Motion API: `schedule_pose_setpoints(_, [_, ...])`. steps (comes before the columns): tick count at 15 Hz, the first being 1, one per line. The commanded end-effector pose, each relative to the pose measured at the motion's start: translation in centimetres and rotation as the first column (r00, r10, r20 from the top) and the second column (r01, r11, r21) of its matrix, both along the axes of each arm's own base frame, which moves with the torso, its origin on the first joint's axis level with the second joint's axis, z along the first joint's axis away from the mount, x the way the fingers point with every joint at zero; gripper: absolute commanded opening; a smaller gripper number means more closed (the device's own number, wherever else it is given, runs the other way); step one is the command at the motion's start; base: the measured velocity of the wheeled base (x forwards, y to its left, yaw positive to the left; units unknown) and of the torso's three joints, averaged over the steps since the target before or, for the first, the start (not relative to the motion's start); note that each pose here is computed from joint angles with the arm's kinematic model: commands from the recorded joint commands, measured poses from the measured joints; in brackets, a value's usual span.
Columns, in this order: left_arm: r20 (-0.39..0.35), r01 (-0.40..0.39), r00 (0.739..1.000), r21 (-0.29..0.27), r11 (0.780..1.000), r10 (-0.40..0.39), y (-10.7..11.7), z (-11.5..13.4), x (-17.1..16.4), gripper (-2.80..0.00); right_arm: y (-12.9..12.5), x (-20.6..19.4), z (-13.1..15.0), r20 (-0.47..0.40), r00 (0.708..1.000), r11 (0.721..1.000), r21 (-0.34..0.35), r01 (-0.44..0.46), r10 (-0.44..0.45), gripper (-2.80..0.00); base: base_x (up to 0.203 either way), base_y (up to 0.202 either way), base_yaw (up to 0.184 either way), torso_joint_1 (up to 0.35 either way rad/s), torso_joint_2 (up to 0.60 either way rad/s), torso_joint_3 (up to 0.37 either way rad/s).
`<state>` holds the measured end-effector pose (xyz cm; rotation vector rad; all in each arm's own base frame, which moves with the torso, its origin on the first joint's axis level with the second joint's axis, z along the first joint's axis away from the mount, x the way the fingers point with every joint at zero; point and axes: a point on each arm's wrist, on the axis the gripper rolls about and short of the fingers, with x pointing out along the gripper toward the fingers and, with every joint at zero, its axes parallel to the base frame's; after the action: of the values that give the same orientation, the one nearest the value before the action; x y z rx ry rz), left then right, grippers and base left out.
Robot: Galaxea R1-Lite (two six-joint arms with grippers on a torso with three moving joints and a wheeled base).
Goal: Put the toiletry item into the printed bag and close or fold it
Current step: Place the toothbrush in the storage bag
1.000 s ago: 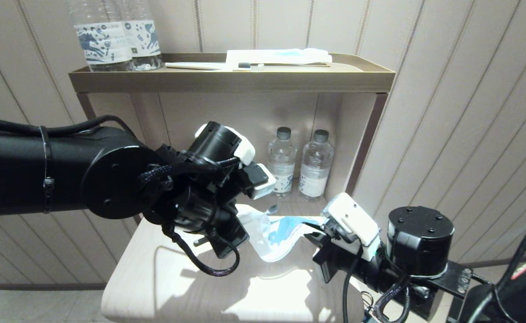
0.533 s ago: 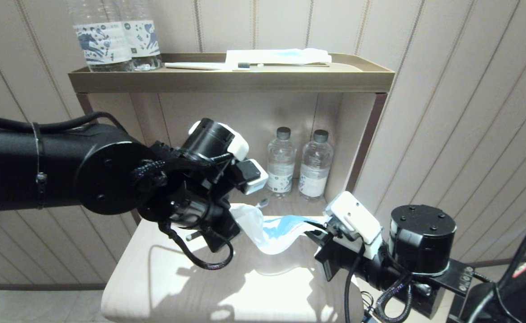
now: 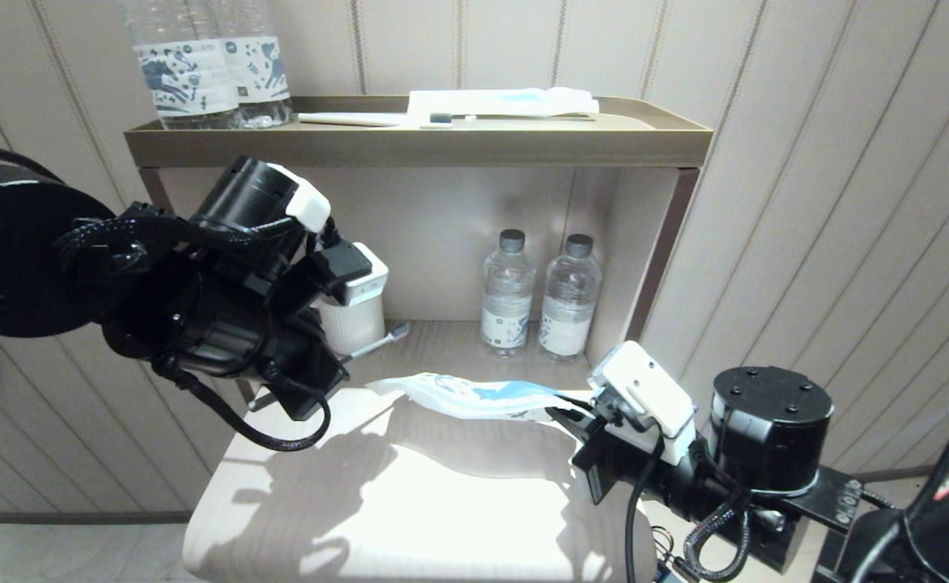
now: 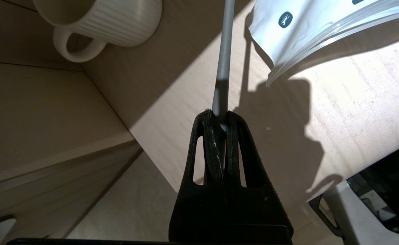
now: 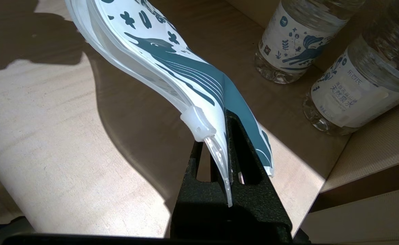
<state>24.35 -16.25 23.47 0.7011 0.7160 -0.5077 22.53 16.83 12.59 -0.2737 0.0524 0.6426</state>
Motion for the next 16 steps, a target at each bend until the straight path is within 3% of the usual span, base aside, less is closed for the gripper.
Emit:
schedule_pose_setpoints(1, [0.032, -0.006, 0.999, -0.009, 1.0, 0.006, 0.9, 1.1, -0.5, -2.8, -0.1, 0.0, 0.2, 0.011, 1.0, 1.0, 0.005, 0.002, -0.002, -2.8, 0.0, 0.0, 0.0, 0.0, 0.0, 0.0])
schedule_pose_setpoints(4, [0.09, 0.011, 0.996, -0.019, 1.0, -0.009, 2.1, 3.1, -2.0, -2.8, -0.1, 0.0, 0.2, 0.01, 1.0, 1.0, 0.004, 0.003, -0.003, -2.8, 0.0, 0.0, 0.0, 0.0, 0.0, 0.0])
schedule_pose_setpoints(7, [0.097, 0.088, 0.991, 0.032, 0.996, -0.09, 2.4, 5.1, -3.8, -2.8, -0.6, 0.6, 0.2, 0.017, 1.0, 1.0, 0.0, 0.02, -0.02, -2.8, 0.0, 0.0, 0.0, 0.0, 0.0, 0.0])
schedule_pose_setpoints(9, [0.062, 0.156, 0.985, 0.06, 0.986, -0.16, 1.2, 5.7, -4.7, -2.8, -0.8, 0.8, 0.2, 0.016, 1.0, 1.0, 0.001, 0.02, -0.02, -2.8, 0.0, 0.0, 0.0, 0.0, 0.0, 0.0])
schedule_pose_setpoints(13, [-0.01, 0.26, 0.966, 0.108, 0.96, -0.26, -2.6, 4.2, -4.2, -2.8, -1.1, 1.3, 0.3, 0.019, 1.0, 1.0, 0.005, 0.022, -0.022, -2.8, 0.0, 0.0, 0.0, 0.0, 0.0, 0.0])
schedule_pose_setpoints(16, [-0.033, 0.307, 0.952, 0.121, 0.944, -0.305, -4.0, 3.5, -4.5, -2.8, -1.4, 1.5, 0.4, 0.02, 1.0, 1.0, 0.008, 0.024, -0.024, -2.8, 0.0, 0.0, 0.0, 0.0, 0.0, 0.0])
